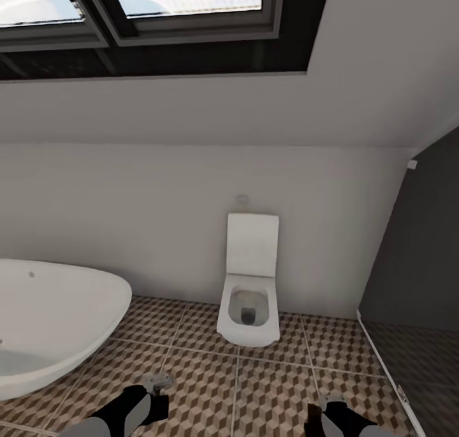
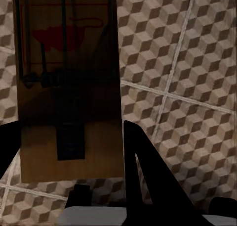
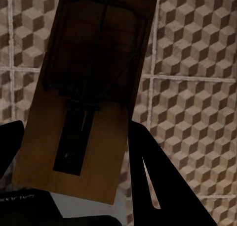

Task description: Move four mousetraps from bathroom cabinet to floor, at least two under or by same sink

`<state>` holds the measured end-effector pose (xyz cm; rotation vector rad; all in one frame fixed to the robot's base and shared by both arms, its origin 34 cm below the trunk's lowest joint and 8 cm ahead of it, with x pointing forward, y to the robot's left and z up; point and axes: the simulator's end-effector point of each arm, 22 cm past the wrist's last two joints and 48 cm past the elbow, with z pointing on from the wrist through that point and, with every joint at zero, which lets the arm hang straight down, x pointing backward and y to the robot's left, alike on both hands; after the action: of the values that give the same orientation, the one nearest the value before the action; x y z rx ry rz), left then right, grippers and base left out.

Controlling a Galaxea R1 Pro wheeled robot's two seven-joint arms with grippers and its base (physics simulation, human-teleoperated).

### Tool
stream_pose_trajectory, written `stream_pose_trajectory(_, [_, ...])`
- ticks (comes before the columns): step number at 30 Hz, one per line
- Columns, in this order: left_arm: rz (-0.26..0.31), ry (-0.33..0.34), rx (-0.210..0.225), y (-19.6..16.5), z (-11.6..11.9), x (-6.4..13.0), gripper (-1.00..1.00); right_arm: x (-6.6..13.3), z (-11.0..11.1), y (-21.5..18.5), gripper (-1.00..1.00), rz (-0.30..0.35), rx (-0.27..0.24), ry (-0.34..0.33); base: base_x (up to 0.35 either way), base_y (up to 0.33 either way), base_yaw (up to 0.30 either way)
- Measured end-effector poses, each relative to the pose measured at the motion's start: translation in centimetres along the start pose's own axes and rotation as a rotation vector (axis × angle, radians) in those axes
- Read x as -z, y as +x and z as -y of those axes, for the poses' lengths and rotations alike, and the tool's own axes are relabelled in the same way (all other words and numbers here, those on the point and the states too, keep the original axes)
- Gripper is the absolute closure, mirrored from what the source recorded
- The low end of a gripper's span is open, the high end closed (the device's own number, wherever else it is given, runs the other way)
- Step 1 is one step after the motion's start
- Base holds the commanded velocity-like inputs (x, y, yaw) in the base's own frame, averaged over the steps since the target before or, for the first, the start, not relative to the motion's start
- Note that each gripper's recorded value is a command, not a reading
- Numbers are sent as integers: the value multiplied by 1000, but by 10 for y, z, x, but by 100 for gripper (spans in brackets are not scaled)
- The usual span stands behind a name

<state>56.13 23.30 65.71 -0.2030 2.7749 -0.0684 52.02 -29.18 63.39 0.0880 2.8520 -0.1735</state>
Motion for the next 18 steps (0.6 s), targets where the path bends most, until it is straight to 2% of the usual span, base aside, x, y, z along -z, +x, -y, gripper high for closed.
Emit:
stream_pose_trajectory(7, [-56,25,-38,15,16,-2,100,5,-1,-32,100,35,-7,-2,0,0,0])
stream_pose_trajectory(13, [-61,42,-90,17,21,-5,100,12,-2,-67,100,75,-13,-5,0,0,0])
stream_pose_trajectory(18, [-61,45,-102,17,23,-7,100,13,-3,-77,100,85,-13,-6,0,0,0])
